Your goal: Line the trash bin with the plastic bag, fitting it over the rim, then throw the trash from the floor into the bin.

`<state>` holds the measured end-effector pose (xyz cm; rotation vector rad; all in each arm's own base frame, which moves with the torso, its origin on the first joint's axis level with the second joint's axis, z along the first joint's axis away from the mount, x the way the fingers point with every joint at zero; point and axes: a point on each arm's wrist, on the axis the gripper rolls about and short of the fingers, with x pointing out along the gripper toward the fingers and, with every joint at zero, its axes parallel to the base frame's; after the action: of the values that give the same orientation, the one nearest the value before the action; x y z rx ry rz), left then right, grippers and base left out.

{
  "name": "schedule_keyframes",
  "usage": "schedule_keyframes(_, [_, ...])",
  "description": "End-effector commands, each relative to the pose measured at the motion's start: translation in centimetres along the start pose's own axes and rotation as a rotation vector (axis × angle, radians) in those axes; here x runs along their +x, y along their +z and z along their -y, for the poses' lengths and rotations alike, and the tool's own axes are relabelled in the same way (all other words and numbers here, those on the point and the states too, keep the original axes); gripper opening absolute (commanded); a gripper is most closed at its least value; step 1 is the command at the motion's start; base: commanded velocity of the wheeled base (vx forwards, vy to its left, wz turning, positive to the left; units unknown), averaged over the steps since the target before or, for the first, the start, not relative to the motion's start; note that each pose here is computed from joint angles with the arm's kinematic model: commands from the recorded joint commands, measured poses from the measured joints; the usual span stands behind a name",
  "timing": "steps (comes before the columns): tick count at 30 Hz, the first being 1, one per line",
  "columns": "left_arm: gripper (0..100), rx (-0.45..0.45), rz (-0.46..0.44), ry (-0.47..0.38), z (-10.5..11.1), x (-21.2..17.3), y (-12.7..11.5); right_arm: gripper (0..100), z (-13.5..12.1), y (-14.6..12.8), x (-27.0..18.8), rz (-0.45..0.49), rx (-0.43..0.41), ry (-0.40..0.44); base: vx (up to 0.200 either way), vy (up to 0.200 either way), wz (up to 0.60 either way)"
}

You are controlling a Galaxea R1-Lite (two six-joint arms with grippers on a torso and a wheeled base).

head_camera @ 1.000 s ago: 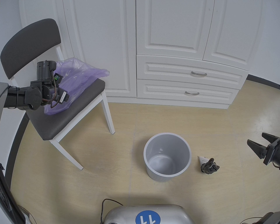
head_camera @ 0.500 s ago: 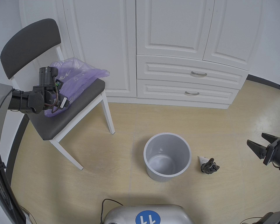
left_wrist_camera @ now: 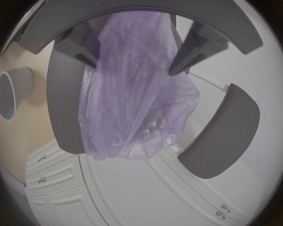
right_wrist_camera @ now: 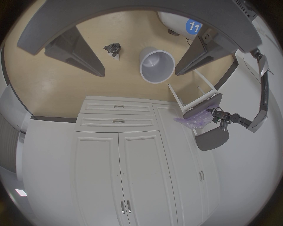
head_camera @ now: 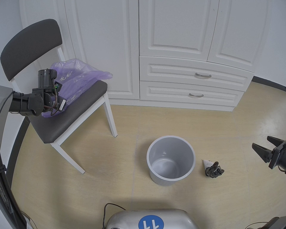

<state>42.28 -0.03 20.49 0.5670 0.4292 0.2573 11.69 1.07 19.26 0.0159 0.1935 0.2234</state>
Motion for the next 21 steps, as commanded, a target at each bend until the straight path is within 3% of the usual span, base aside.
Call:
schedule_keyframes(1, [0,-0.002,0.0,-0.003,0.2,0.4,0.0,100,0.0,0.0,0.0,0.001,0.0,0.001,0.0,0.0,0.0])
schedule_keyframes(7, [0,-0.019,0.023,-0.008,-0.1,-0.5,0.5,100,0.0,-0.1,0.0,-0.002,-0.001,0.002,0.0,0.0,0.0])
schedule_keyframes(10, [0,-0.054,0.072,-0.037,-0.5,-2.8,1.5,100,0.0,0.0,0.1,-0.005,0.001,0.002,0.0,0.0,0.0])
schedule_keyframes(15, [0,-0.195,0.247,-0.221,0.0,-10.0,4.3,100,-0.6,-0.3,0.6,-0.012,-0.014,0.05,0.0,0.0,0.0])
schedule_keyframes(21, [0,-0.25,0.365,-0.379,2.0,-15.7,6.3,100,-2.5,-0.7,1.0,0.013,-0.04,0.101,0.0,0.0,0.0])
